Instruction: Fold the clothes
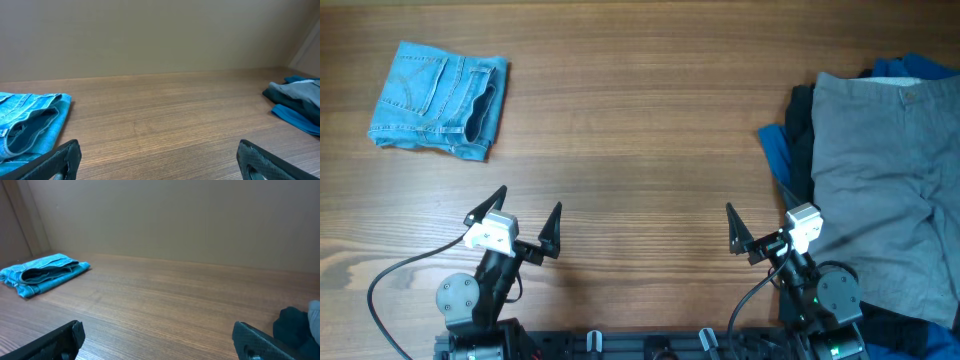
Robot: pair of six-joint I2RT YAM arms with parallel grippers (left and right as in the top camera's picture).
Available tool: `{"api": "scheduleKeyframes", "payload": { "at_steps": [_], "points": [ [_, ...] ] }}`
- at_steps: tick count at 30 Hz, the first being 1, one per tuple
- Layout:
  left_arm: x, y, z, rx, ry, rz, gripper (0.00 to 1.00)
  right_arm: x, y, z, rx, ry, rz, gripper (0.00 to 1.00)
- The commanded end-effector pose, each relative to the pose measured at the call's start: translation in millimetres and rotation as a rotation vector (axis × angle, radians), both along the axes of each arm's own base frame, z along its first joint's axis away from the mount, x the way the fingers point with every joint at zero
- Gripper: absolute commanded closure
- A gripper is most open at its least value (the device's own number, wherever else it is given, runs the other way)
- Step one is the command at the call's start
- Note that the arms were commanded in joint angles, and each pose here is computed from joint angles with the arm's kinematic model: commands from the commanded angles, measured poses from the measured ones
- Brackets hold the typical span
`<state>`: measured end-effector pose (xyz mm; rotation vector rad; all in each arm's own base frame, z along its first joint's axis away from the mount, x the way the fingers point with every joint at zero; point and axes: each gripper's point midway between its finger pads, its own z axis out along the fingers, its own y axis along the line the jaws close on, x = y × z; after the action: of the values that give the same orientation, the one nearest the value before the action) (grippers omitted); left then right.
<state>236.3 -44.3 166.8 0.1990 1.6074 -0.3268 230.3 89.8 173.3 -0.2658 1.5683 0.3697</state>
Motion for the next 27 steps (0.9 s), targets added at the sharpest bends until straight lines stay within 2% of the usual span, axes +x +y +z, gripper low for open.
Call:
{"api": "scheduleKeyframes", "payload": {
  "at_steps": [1, 11, 14, 18, 21, 24, 26, 27],
  "points": [
    [-1, -4, -1, -0.009, 0.000, -0.018, 0.00, 1, -3, 3, 0.016, -0.007, -0.017, 0.00],
    [-1, -4, 1, -0.007, -0.008, -0.018, 0.00, 1, -3, 6, 0.021, -0.021, -0.016, 0.00],
    [-1, -4, 1, -0.008, -0.009, -0.019, 0.00, -4, 7, 7, 0.023, -0.024, 0.049, 0.00],
    [-9, -22, 6, -0.030, -0.017, -0.135, 0.00, -11, 21, 13, 0.081, -0.016, 0.140, 0.00],
    [-13, -25, 28, -0.100, -0.045, -0.151, 0.00, -14, 20, 30, 0.175, -0.010, 0.144, 0.00],
    [-21, -25, 68, -0.098, -0.130, -0.152, 0.00, -20, 18, 60, 0.210, -0.032, 0.149, 0.00],
    [-25, -21, 94, -0.095, -0.157, -0.121, 0.00, -22, 16, 76, 0.201, 0.003, 0.137, 0.00],
    [-27, -19, 104, -0.102, -0.134, -0.103, 0.00, -19, 15, 79, 0.184, 0.075, 0.119, 0.00]
  ]
}}
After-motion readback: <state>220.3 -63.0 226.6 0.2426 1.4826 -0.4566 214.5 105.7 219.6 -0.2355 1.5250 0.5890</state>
